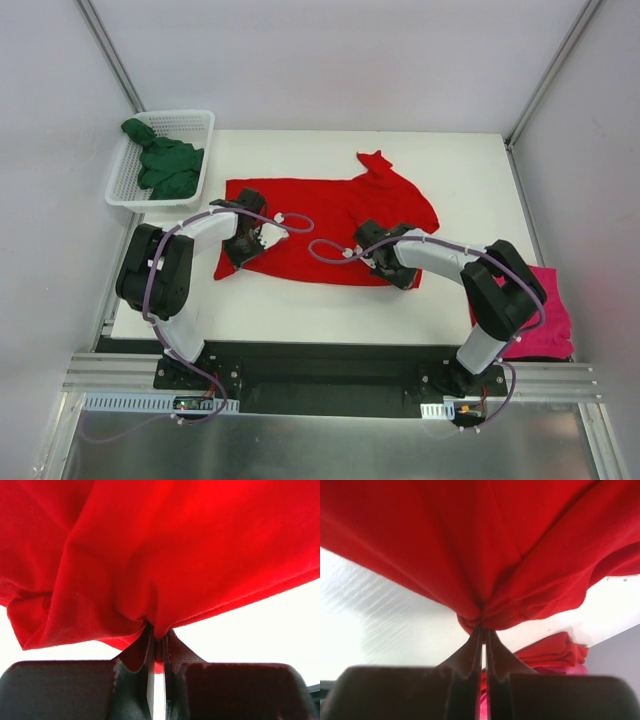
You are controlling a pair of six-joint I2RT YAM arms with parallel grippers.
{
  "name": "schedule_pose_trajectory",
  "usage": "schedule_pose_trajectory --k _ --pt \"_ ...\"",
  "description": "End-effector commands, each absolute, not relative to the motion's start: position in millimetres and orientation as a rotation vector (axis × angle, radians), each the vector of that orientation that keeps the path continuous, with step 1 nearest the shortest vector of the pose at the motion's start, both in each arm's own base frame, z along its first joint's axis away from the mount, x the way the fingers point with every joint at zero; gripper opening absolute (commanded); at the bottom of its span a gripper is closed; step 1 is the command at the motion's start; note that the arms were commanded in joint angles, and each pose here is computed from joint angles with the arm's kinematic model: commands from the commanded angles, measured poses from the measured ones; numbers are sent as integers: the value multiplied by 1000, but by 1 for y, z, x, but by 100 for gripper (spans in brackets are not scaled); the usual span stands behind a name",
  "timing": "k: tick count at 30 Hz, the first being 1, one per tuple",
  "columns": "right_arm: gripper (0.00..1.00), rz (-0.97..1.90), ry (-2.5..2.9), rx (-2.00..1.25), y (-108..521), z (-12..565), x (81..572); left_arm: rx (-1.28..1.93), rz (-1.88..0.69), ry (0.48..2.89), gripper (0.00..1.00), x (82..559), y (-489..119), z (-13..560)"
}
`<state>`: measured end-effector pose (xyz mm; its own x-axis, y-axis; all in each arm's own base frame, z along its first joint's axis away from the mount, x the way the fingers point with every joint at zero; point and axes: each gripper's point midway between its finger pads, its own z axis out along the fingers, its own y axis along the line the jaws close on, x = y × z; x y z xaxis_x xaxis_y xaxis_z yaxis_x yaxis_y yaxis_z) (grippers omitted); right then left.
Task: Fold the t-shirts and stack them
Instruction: Fold the flattened tshirt in 1/3 of the way
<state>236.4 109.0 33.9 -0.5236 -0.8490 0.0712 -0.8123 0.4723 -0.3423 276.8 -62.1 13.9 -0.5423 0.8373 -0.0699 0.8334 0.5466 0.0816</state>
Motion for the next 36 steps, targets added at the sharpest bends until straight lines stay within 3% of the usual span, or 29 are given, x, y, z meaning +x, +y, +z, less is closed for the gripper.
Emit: schedule_pose_trajectory --k 1,5,7,10,11,24,36 --pt "1 -563 2580 -1522 93 43 228 1483 123 2751 0 261 -34 10" --pt "1 -561 2571 -1519 91 46 228 1464 135 2752 0 264 -30 12" --pt "6 -511 2572 -1489 100 51 231 1444 126 2751 0 267 -33 13" --pt "30 -497 2572 -1445 104 60 235 1426 126 2758 0 270 -34 14" --pt "44 -501 2577 -1429 102 61 236 1430 128 2765 0 269 -33 13" --pt "44 -501 2677 -1244 74 60 238 1466 148 2774 0 260 -27 10" --pt "43 -90 2714 -1184 131 64 238 1465 179 2787 0 257 -23 11"
